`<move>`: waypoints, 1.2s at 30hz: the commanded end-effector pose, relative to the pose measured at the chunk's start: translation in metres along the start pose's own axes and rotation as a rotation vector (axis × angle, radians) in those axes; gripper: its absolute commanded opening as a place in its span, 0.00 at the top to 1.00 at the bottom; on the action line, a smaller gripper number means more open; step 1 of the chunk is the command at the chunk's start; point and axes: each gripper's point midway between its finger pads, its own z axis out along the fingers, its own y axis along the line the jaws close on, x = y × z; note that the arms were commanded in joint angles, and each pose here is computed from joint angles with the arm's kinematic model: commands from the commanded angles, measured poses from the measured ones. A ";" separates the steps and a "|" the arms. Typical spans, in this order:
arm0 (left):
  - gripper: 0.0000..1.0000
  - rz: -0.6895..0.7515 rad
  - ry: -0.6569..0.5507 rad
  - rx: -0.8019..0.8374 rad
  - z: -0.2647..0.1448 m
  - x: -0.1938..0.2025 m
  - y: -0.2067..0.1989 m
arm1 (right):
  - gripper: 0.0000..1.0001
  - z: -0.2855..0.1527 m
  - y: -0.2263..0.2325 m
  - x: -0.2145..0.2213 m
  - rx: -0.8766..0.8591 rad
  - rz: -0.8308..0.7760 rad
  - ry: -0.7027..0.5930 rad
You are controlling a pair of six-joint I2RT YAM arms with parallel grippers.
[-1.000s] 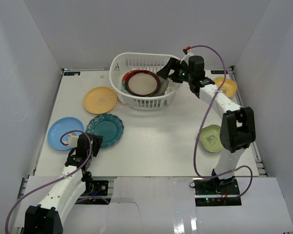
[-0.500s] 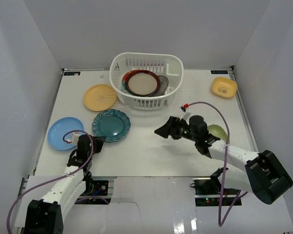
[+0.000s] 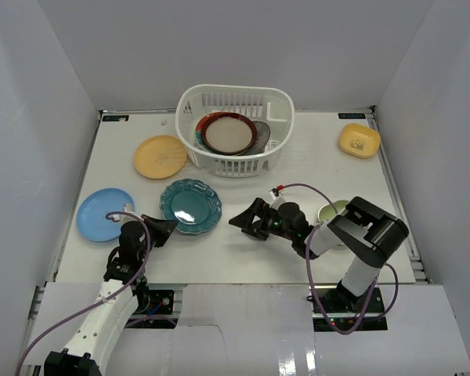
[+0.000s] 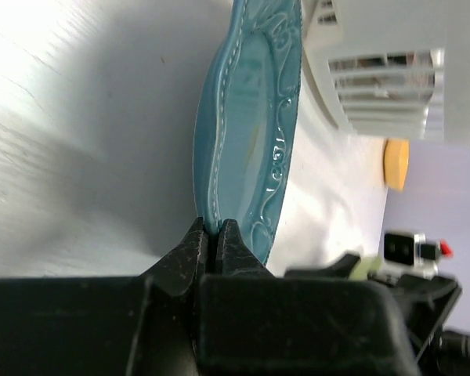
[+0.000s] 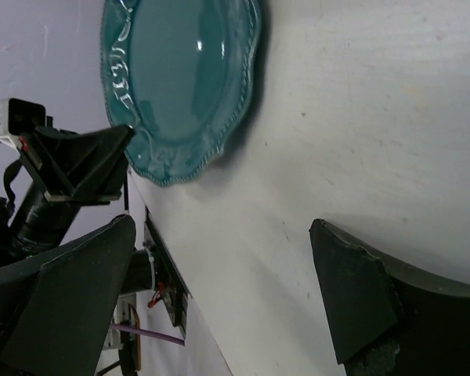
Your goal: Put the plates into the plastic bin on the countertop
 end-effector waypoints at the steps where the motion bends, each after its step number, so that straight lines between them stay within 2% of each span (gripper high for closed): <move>1: 1.00 0.063 0.208 -0.001 -0.010 0.049 0.027 | 0.02 0.016 0.030 -0.015 -0.119 0.045 -0.058; 6: 1.00 -0.003 0.332 0.113 -0.021 0.071 0.009 | 0.02 0.029 0.018 -0.003 -0.121 0.145 -0.021; 10: 1.00 -0.025 0.348 0.224 -0.029 0.068 -0.020 | 0.02 0.025 0.009 -0.001 -0.109 0.161 -0.037; 15: 1.00 -0.021 0.387 0.294 -0.037 0.070 -0.036 | 0.11 0.022 0.013 -0.002 -0.121 0.146 -0.038; 16: 1.00 -0.020 0.401 0.306 -0.040 0.072 -0.038 | 0.15 0.022 0.014 -0.001 -0.124 0.141 -0.035; 17: 1.00 -0.017 0.405 0.316 -0.040 0.071 -0.041 | 0.29 0.021 0.019 -0.002 -0.142 0.136 -0.037; 19: 1.00 -0.002 0.414 0.353 -0.043 0.071 -0.048 | 0.36 0.019 0.027 -0.005 -0.170 0.125 -0.039; 20: 1.00 0.004 0.424 0.355 -0.044 0.072 -0.048 | 0.54 0.018 0.032 -0.005 -0.184 0.118 -0.038; 23: 1.00 0.058 0.443 0.367 -0.046 0.072 -0.055 | 0.81 0.011 0.049 -0.010 -0.239 0.097 -0.049; 24: 0.96 0.069 0.454 0.363 -0.046 0.072 -0.056 | 0.87 0.006 0.061 -0.014 -0.270 0.085 -0.058; 26: 0.79 0.107 0.443 0.377 -0.048 0.064 -0.068 | 0.92 -0.003 0.070 -0.015 -0.291 0.064 -0.066; 27: 0.59 0.146 0.442 0.371 -0.047 0.062 -0.070 | 0.92 -0.011 0.085 -0.020 -0.319 0.043 -0.079; 31: 0.28 0.295 0.363 0.393 -0.053 0.032 -0.105 | 0.92 -0.028 0.115 -0.036 -0.324 -0.088 -0.123; 32: 0.25 0.329 0.318 0.384 -0.053 0.020 -0.114 | 0.92 -0.032 0.121 -0.043 -0.321 -0.160 -0.148; 33: 0.23 0.375 0.257 0.423 -0.061 0.001 -0.141 | 0.92 -0.043 0.152 -0.059 -0.368 -0.209 -0.203; 35: 0.16 0.447 0.181 0.396 -0.064 -0.019 -0.153 | 0.92 -0.047 0.156 -0.075 -0.306 -0.264 -0.223; 36: 0.14 0.474 0.120 0.416 -0.073 -0.036 -0.173 | 0.92 -0.057 0.185 -0.093 -0.348 -0.332 -0.273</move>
